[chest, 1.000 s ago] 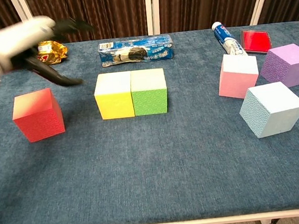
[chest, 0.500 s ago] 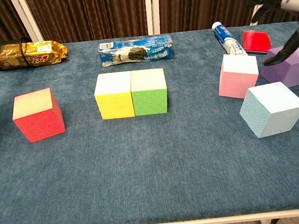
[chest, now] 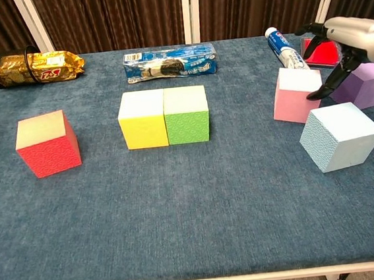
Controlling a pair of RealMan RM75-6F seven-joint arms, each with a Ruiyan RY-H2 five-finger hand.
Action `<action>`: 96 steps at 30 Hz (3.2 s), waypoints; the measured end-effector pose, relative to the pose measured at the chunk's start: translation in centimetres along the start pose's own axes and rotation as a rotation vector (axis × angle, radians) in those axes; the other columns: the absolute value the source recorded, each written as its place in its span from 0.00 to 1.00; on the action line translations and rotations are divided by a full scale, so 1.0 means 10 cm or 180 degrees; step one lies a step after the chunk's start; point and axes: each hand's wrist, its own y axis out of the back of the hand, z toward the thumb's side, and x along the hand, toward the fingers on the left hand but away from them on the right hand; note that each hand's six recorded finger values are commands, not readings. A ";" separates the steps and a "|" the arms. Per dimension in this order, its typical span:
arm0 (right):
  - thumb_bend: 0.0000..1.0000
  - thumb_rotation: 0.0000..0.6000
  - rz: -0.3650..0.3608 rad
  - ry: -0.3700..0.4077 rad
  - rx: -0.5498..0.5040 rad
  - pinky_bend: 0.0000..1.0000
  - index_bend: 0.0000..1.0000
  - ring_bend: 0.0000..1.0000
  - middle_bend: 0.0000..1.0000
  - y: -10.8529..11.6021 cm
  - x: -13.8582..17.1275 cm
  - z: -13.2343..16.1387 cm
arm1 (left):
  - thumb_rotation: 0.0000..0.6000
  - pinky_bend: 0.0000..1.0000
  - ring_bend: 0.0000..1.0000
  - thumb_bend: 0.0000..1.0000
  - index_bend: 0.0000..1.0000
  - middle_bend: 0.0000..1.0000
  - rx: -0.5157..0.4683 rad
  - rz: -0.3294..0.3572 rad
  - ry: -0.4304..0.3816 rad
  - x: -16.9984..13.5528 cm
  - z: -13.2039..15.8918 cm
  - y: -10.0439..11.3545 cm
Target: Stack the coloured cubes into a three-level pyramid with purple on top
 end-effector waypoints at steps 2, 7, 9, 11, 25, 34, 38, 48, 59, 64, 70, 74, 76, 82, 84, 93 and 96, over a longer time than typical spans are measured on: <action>0.02 1.00 0.0002 0.0013 0.0018 0.00 0.00 0.00 0.30 -0.02 -0.02 0.04 | 1.00 0.10 0.00 0.17 0.11 0.06 -0.0006 0.0001 0.0010 0.00 -0.02 0.00; 0.08 1.00 -0.0045 0.0051 0.0180 0.00 0.00 0.03 0.44 -0.04 -0.05 0.08 | 1.00 0.10 0.00 0.17 0.11 0.06 -0.0027 -0.0029 0.0025 -0.02 -0.06 -0.01; 0.09 1.00 -0.0095 0.0053 0.0215 0.00 0.00 0.04 0.47 -0.03 -0.06 0.08 | 1.00 0.10 0.00 0.17 0.11 0.06 -0.0025 -0.0044 0.0023 -0.03 -0.07 -0.02; 0.10 1.00 -0.0114 0.0077 0.0196 0.00 0.00 0.06 0.50 -0.01 -0.05 0.10 | 1.00 0.10 0.00 0.17 0.11 0.06 -0.0028 -0.0042 0.0019 -0.03 -0.07 -0.02; 0.10 1.00 -0.0011 0.1019 0.0269 0.00 0.00 0.07 0.48 0.11 0.03 0.48 | 1.00 0.10 0.00 0.17 0.11 0.06 -0.0050 -0.0083 0.0022 -0.03 -0.06 -0.02; 0.10 1.00 0.0216 0.1486 0.0728 0.00 0.00 0.07 0.46 0.05 -0.10 0.69 | 1.00 0.10 0.00 0.17 0.11 0.06 -0.0041 -0.0095 0.0033 0.00 -0.07 -0.03; 0.10 1.00 0.0215 0.1579 0.0707 0.00 0.00 0.07 0.45 0.02 -0.14 0.80 | 1.00 0.10 0.00 0.17 0.11 0.06 -0.0054 -0.0087 0.0043 0.01 -0.08 -0.02; 0.10 1.00 0.0210 0.1649 0.0576 0.00 0.00 0.07 0.45 -0.04 -0.18 0.95 | 1.00 0.10 0.00 0.17 0.11 0.06 -0.0081 -0.0097 0.0053 -0.01 -0.12 -0.03; 0.10 1.00 0.0253 0.1565 0.0482 0.00 0.00 0.07 0.44 -0.11 -0.19 0.92 | 1.00 0.10 0.00 0.17 0.11 0.06 -0.0139 -0.0072 0.0060 0.00 -0.15 -0.01; 0.10 1.00 0.0246 0.1568 0.0456 0.00 0.00 0.06 0.44 -0.13 -0.20 0.95 | 1.00 0.10 0.00 0.17 0.11 0.06 -0.0130 -0.0097 0.0067 0.00 -0.17 -0.02; 0.10 1.00 0.0247 0.1583 0.0440 0.00 0.00 0.06 0.44 -0.15 -0.20 0.98 | 1.00 0.10 0.00 0.17 0.11 0.06 -0.0128 -0.0101 0.0072 -0.01 -0.18 -0.02; 0.10 1.00 0.0249 0.1570 0.0441 0.00 0.00 0.06 0.44 -0.16 -0.21 0.99 | 1.00 0.10 0.00 0.17 0.11 0.06 -0.0125 -0.0108 0.0079 -0.02 -0.19 -0.02; 0.10 1.00 0.0251 0.1559 0.0457 0.00 0.00 0.06 0.43 -0.17 -0.22 0.99 | 1.00 0.10 0.00 0.17 0.11 0.06 -0.0124 -0.0103 0.0081 -0.02 -0.20 -0.02; 0.10 1.00 0.0265 0.1532 0.0479 0.00 0.00 0.06 0.41 -0.19 -0.23 1.01 | 1.00 0.10 0.00 0.17 0.11 0.06 -0.0128 -0.0101 0.0093 -0.02 -0.22 -0.02; 0.10 1.00 0.0273 0.1526 0.0481 0.00 0.00 0.05 0.41 -0.20 -0.24 1.01 | 1.00 0.10 0.00 0.17 0.11 0.06 -0.0126 -0.0107 0.0093 -0.02 -0.22 -0.03; 0.05 1.00 0.0322 0.1526 0.0495 0.00 0.00 0.00 0.29 -0.22 -0.23 1.01 | 1.00 0.10 0.00 0.17 0.11 0.06 -0.0129 -0.0118 0.0091 -0.02 -0.22 -0.03; 0.02 1.00 0.0353 0.1516 0.0501 0.00 0.00 0.00 0.19 -0.22 -0.23 0.99 | 1.00 0.10 0.00 0.17 0.11 0.06 -0.0126 -0.0123 0.0087 -0.02 -0.21 -0.03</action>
